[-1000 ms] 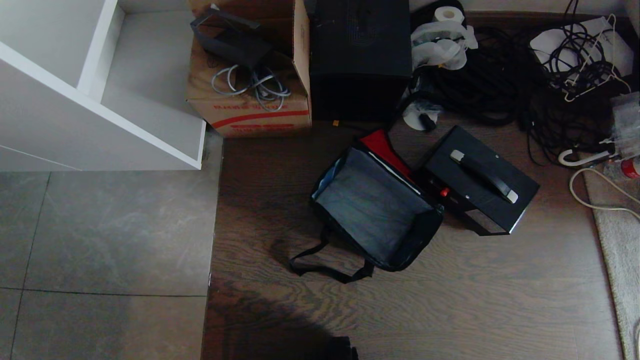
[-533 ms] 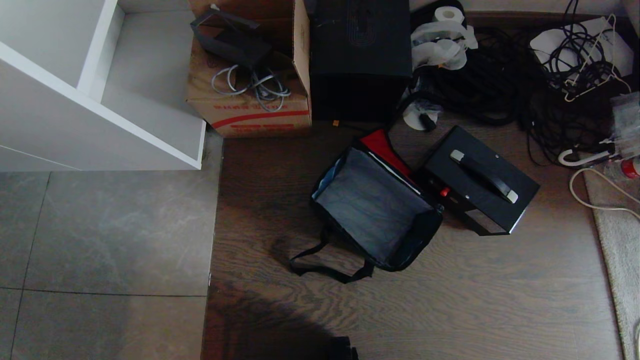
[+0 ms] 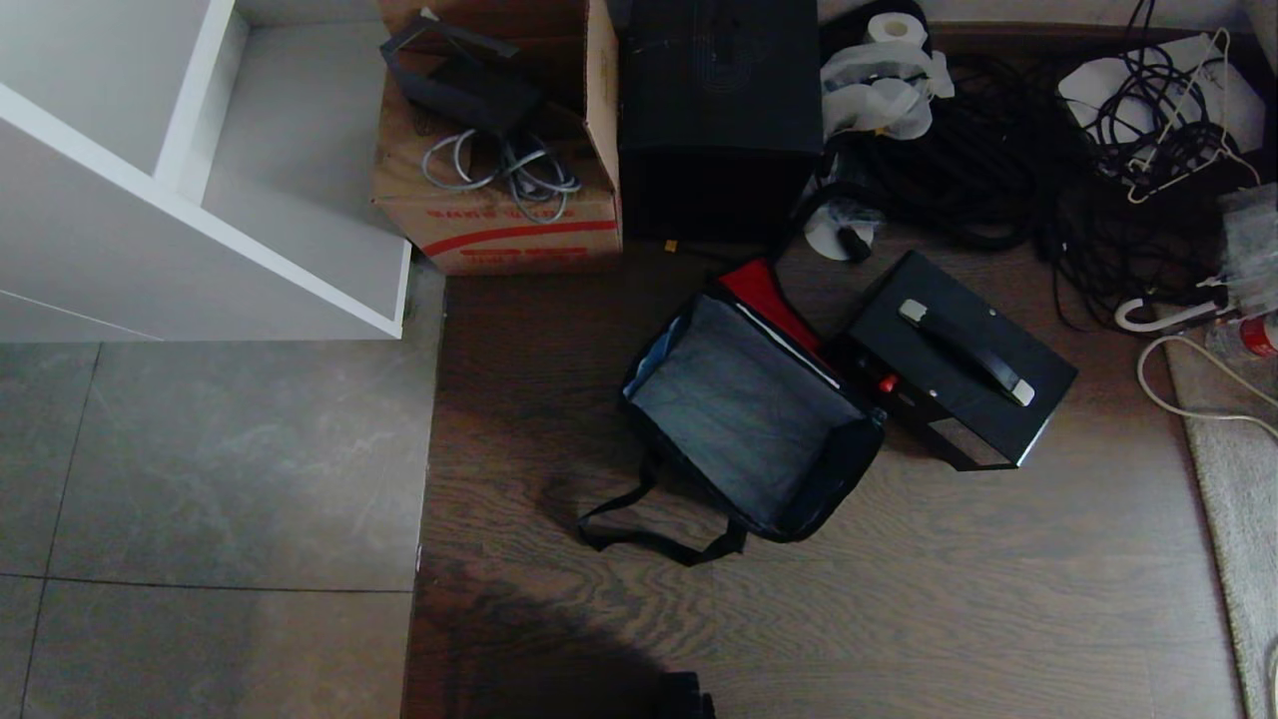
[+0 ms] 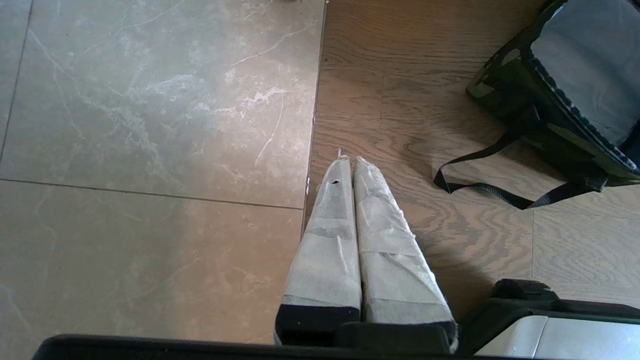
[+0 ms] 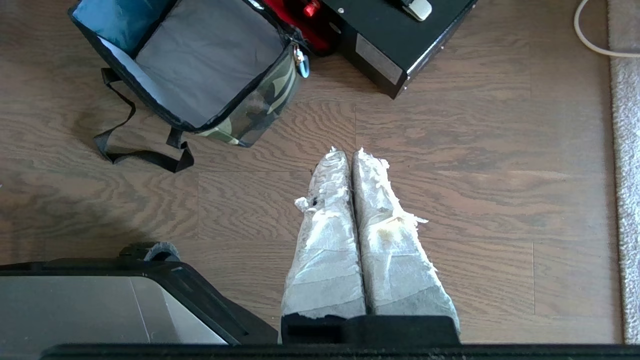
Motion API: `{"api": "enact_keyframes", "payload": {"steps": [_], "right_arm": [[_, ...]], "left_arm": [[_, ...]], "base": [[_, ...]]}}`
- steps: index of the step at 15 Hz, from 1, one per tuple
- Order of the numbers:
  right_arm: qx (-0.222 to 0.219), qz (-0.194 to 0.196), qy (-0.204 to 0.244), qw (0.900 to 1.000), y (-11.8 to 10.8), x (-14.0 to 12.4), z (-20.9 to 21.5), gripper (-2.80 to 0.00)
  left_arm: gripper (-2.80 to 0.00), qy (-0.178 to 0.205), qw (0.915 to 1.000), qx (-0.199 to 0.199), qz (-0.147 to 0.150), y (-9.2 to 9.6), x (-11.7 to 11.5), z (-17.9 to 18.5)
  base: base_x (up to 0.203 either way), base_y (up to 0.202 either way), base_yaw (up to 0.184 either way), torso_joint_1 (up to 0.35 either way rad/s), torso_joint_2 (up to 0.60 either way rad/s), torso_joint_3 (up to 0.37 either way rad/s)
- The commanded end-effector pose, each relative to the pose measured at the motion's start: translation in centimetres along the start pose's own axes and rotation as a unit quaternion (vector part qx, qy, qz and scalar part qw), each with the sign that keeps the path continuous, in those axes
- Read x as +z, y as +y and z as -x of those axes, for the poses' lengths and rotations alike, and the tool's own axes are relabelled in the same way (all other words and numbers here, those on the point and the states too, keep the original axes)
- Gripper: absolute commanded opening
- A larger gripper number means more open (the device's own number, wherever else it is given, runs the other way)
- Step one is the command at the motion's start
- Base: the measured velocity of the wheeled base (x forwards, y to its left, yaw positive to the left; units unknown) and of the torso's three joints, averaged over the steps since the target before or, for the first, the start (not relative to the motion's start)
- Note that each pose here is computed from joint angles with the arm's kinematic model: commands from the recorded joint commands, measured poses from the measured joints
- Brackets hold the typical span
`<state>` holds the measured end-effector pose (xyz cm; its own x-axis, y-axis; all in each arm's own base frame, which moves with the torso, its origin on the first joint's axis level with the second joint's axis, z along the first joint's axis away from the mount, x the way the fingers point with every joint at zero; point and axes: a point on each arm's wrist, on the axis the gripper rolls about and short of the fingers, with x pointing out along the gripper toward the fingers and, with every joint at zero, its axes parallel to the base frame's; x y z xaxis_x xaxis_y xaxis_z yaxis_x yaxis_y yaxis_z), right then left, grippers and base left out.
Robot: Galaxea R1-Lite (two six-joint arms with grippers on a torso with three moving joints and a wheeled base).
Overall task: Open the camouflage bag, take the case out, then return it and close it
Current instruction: Grip the handle again
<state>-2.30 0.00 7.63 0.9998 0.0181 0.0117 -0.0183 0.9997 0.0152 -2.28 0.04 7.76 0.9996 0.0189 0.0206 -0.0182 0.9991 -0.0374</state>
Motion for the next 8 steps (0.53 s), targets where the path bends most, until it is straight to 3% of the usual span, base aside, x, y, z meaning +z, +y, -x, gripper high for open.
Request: {"api": "enact_keyframes", "payload": {"steps": [1,8], "right_arm": [[0.000,0.000,0.002,1.000,0.00,0.01,-0.03,-2.80],[0.001,0.000,0.002,1.000,0.00,0.01,-0.03,-2.80]], "left_arm": [[-2.80,0.005,1.0000,0.001,0.001,0.01,-0.30,-0.07],[-2.80,0.005,1.0000,0.001,0.000,0.01,-0.30,-0.07]], "base": [[0.000,0.000,0.000,0.000,0.00,0.000],[0.000,0.000,0.000,0.000,0.00,0.000]]}}
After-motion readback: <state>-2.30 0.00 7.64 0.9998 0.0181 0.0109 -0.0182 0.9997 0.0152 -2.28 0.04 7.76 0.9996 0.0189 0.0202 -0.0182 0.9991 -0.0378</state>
